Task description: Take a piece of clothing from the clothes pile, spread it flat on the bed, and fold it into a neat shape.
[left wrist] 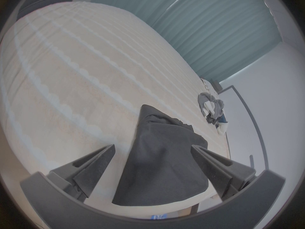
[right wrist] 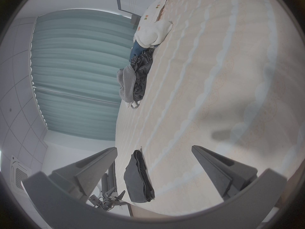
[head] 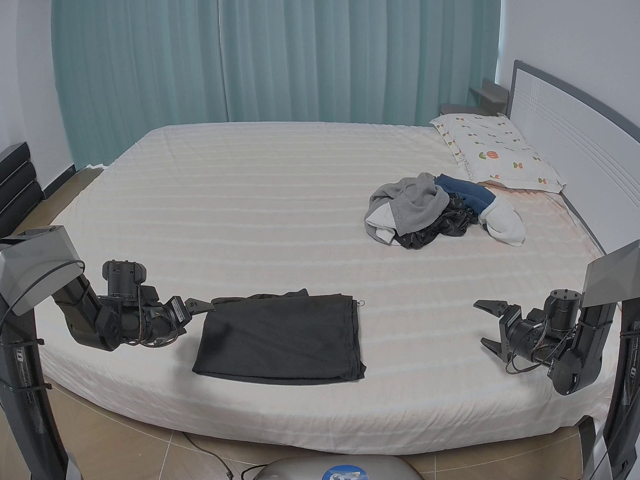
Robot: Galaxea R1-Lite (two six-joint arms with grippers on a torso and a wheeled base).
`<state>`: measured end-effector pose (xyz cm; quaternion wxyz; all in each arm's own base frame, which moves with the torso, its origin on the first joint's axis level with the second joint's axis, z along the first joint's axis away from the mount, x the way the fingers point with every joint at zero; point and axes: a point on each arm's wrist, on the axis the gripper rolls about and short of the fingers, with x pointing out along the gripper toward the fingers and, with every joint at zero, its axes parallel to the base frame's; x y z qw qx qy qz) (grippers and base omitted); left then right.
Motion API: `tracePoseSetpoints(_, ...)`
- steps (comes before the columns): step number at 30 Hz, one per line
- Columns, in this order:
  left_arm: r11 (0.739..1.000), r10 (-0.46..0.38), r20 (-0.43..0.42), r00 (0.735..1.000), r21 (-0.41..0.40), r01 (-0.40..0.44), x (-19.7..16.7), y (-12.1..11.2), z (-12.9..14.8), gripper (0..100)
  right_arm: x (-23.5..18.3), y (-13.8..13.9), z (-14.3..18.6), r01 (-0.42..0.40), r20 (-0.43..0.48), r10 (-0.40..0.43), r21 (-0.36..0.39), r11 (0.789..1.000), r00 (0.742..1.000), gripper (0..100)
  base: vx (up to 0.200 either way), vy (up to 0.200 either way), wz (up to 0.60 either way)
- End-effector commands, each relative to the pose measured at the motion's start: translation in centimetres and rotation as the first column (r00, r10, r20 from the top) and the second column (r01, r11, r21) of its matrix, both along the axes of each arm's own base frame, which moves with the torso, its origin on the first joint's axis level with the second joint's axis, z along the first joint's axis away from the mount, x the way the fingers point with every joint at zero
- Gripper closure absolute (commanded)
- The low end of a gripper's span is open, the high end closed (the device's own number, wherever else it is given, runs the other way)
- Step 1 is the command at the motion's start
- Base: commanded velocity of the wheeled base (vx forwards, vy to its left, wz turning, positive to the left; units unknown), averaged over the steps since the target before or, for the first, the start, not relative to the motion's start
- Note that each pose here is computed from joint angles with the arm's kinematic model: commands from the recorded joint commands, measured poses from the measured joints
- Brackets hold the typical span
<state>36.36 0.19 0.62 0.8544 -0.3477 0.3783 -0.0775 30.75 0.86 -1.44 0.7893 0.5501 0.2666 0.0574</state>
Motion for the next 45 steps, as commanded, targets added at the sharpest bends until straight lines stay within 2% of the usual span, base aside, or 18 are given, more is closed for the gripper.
tracePoseSetpoints(1, 0.999, -0.04, -0.004, 0.999, 0.026, 0.04, 0.7, -0.3, -1.4, 0, 0.0, 0.1, -0.1, -0.005, 0.003, 0.005, -0.003, 1.0, 1.0, 0, 0.0, 0.0, 0.0)
tracePoseSetpoints(6, 0.998, -0.055, -0.009, 0.998, 0.036, 0.055, 2.1, -0.8, -3.1, 0, -0.2, 0.1, -0.2, -0.007, -0.005, 0.007, -0.005, 1.0, 1.0, 0, 0.0, 0.0, 0.0)
tracePoseSetpoints(9, 0.997, -0.063, 0.032, 0.997, 0.047, 0.062, 3.2, -0.9, -2.9, 0, -0.2, 0.1, -0.2, -0.006, -0.004, 0.006, -0.007, 1.0, 1.0, 0, 0.0, 0.0, 0.0)
tracePoseSetpoints(18, 0.994, -0.1, 0.024, 0.995, 0.049, 0.099, 3.1, -2.3, -3.3, 0, -0.2, 0.1, -0.2, -0.006, -0.004, 0.006, -0.007, 1.0, 1.0, 0, 0.0, 0.0, 0.0)
tracePoseSetpoints(30, 0.992, -0.114, 0.017, 0.993, 0.05, 0.113, 3.3, -2.8, -3.9, 0, -0.2, 0.1, -0.2, -0.006, -0.001, 0.006, -0.006, 1.0, 1.0, 0, 0.0, 0.0, 0.0)
tracePoseSetpoints(35, 0.992, -0.115, 0.039, 0.993, 0.05, 0.113, 3.4, -3.0, -4.0, 0, -0.2, 0.1, -0.2, -0.008, -0.001, 0.008, -0.006, 1.0, 1.0, 0, 0.0, 0.0, 0.0)
tracePoseSetpoints(36, 0.993, -0.112, 0.047, 0.993, 0.049, 0.11, 3.4, -3.0, -4.1, 100, -0.2, 0.1, -0.2, -0.006, -0.001, 0.006, -0.006, 1.0, 1.0, 0, 0.0, 0.0, 0.0)
tracePoseSetpoints(45, 0.993, -0.109, 0.05, 0.993, 0.046, 0.107, 3.4, -3.0, -4.1, 100, -0.2, 0.1, -0.2, -0.008, -0.001, 0.008, -0.006, 1.0, 1.0, 0, 0.0, 0.0, 0.0)
